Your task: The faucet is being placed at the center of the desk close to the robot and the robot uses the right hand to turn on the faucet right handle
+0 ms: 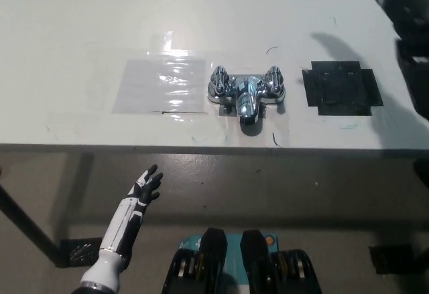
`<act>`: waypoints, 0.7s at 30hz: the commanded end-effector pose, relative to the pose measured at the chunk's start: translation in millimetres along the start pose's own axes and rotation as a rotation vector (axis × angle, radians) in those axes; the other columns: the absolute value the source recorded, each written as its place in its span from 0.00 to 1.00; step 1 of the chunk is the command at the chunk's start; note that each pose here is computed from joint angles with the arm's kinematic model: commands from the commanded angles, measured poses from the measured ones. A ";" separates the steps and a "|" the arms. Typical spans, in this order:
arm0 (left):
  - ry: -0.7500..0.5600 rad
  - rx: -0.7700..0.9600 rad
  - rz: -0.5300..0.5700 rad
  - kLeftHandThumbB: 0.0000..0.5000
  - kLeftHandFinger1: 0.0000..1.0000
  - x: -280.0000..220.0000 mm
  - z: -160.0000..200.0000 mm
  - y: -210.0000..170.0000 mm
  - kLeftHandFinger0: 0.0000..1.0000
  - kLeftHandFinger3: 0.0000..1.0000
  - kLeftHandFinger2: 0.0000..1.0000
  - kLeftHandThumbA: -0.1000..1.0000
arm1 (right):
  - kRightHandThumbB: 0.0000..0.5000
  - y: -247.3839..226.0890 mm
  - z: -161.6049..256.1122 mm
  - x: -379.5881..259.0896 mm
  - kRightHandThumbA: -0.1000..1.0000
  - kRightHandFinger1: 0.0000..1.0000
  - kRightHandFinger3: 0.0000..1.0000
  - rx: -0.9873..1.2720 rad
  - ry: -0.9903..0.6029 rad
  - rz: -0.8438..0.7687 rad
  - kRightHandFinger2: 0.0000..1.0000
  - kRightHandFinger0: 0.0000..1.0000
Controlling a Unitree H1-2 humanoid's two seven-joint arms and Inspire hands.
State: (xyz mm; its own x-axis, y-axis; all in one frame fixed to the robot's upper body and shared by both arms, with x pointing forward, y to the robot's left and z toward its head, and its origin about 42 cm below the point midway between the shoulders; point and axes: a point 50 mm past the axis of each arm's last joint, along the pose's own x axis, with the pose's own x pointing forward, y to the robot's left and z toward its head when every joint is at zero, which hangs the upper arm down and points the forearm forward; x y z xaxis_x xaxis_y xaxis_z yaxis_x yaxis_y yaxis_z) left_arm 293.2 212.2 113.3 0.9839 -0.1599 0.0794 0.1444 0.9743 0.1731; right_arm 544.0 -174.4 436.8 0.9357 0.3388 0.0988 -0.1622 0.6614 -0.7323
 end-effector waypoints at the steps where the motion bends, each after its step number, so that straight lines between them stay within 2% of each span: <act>1: -0.076 0.024 0.006 0.10 1.00 -4.5 6.1 1.6 1.00 1.00 1.00 1.00 | 0.45 -29.7 84.1 48.7 1.00 1.00 1.00 -0.132 0.175 0.162 1.00 1.00; 2: -0.078 0.022 0.005 0.08 1.00 -4.2 6.0 1.7 1.00 1.00 1.00 1.00 | 0.43 -25.3 86.1 54.7 1.00 1.00 1.00 -0.136 0.195 0.174 1.00 1.00; 6: -0.070 0.017 0.006 0.09 1.00 -6.7 6.5 3.4 1.00 1.00 1.00 1.00 | 0.44 -12.6 90.4 67.0 1.00 1.00 1.00 -0.203 0.252 0.218 1.00 1.00; 9: -0.063 0.000 0.009 0.11 1.00 -5.8 8.1 3.0 1.00 1.00 1.00 1.00 | 0.50 -2.3 92.3 72.2 1.00 1.00 1.00 -0.232 0.305 0.180 1.00 1.00; 11: -0.070 -0.002 0.008 0.11 1.00 -4.8 8.3 1.0 1.00 1.00 1.00 1.00 | 0.50 4.1 90.1 74.9 0.98 1.00 1.00 -0.217 0.348 0.157 1.00 1.00; 13: -0.078 0.011 0.004 0.12 1.00 -4.8 7.3 1.3 1.00 1.00 1.00 1.00 | 0.48 10.3 80.8 75.8 0.94 1.00 1.00 -0.187 0.364 0.168 1.00 1.00; 14: -0.080 0.014 0.002 0.13 1.00 -3.9 7.5 2.0 1.00 1.00 1.00 1.00 | 0.46 13.2 76.4 76.3 0.99 1.00 1.00 -0.199 0.372 0.184 1.00 1.00; 16: -0.090 0.037 0.001 0.13 1.00 -1.7 7.8 3.6 1.00 1.00 1.00 1.00 | 0.35 19.0 69.6 77.3 1.00 1.00 1.00 -0.250 0.355 0.247 1.00 1.00; 18: -0.090 0.033 0.000 0.14 1.00 -1.5 8.3 3.8 1.00 1.00 1.00 1.00 | 0.43 24.6 66.5 78.1 1.00 1.00 1.00 -0.347 0.369 0.249 1.00 1.00; 21: -0.087 0.023 0.000 0.12 1.00 -2.3 8.6 4.0 1.00 1.00 1.00 1.00 | 0.52 32.4 56.7 77.4 1.00 1.00 1.00 -0.290 0.421 0.201 1.00 1.00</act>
State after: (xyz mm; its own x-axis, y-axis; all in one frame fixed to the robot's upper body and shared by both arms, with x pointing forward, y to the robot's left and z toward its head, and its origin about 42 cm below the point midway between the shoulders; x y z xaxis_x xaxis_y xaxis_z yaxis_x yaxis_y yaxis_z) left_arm 287.6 215.0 110.2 0.9830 -0.1604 0.0892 0.1423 0.9730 0.1817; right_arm 594.1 -96.2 424.1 0.9146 0.1268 -0.3839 -0.4012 0.4018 -0.8232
